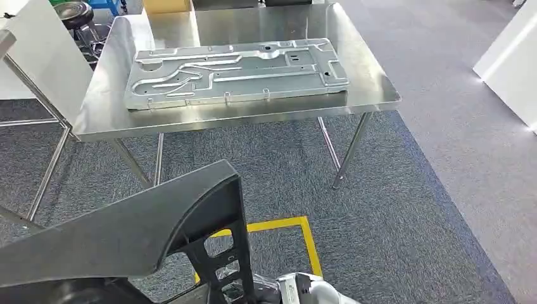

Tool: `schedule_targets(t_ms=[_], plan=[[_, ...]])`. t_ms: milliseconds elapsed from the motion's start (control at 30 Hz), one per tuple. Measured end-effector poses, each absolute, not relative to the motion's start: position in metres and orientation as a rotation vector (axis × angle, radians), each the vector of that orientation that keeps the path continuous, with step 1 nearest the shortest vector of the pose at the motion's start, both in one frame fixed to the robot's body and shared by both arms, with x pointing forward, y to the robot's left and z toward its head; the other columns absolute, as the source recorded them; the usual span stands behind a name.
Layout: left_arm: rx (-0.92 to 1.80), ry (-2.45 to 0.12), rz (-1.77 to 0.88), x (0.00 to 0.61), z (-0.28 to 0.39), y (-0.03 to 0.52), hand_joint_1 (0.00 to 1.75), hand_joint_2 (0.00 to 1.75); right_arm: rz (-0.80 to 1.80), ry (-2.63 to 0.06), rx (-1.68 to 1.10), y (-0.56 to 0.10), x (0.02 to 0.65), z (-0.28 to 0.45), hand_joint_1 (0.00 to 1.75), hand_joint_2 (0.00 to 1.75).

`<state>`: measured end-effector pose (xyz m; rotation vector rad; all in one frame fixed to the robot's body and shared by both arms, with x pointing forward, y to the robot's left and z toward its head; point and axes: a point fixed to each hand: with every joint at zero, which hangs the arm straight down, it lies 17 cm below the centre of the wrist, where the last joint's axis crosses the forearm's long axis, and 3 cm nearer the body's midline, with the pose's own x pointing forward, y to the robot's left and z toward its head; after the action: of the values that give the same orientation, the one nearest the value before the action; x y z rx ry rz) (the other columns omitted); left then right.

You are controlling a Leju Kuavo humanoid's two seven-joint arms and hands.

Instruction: Take the parts from the cabinet and place them on the table.

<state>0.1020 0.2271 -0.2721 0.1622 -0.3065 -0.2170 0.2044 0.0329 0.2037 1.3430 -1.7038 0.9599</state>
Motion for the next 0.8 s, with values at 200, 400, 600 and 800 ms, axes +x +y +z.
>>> schedule_targets(t_ms=[200, 400, 600, 800], plan=[[0.162, -0.312, -0.200, 0.105, -0.272, 0.228, 0.00, 1.75, 0.954, -1.700, 1.351, 0.036, 0.203, 0.204, 1.75, 1.75], [0.160, -0.312, -0.207, 0.104, -0.272, 0.227, 0.00, 1.75, 0.951, -1.697, 1.354, 0.037, 0.202, 0.204, 1.75, 1.75], [0.162, -0.301, -0.210, 0.099, -0.273, 0.229, 0.00, 1.75, 0.950, -1.692, 1.353, 0.037, 0.202, 0.202, 1.75, 1.75], [0.167, -0.308, -0.192, 0.108, -0.271, 0.230, 0.00, 1.75, 0.965, -1.706, 1.377, 0.040, 0.203, 0.210, 1.75, 1.75]])
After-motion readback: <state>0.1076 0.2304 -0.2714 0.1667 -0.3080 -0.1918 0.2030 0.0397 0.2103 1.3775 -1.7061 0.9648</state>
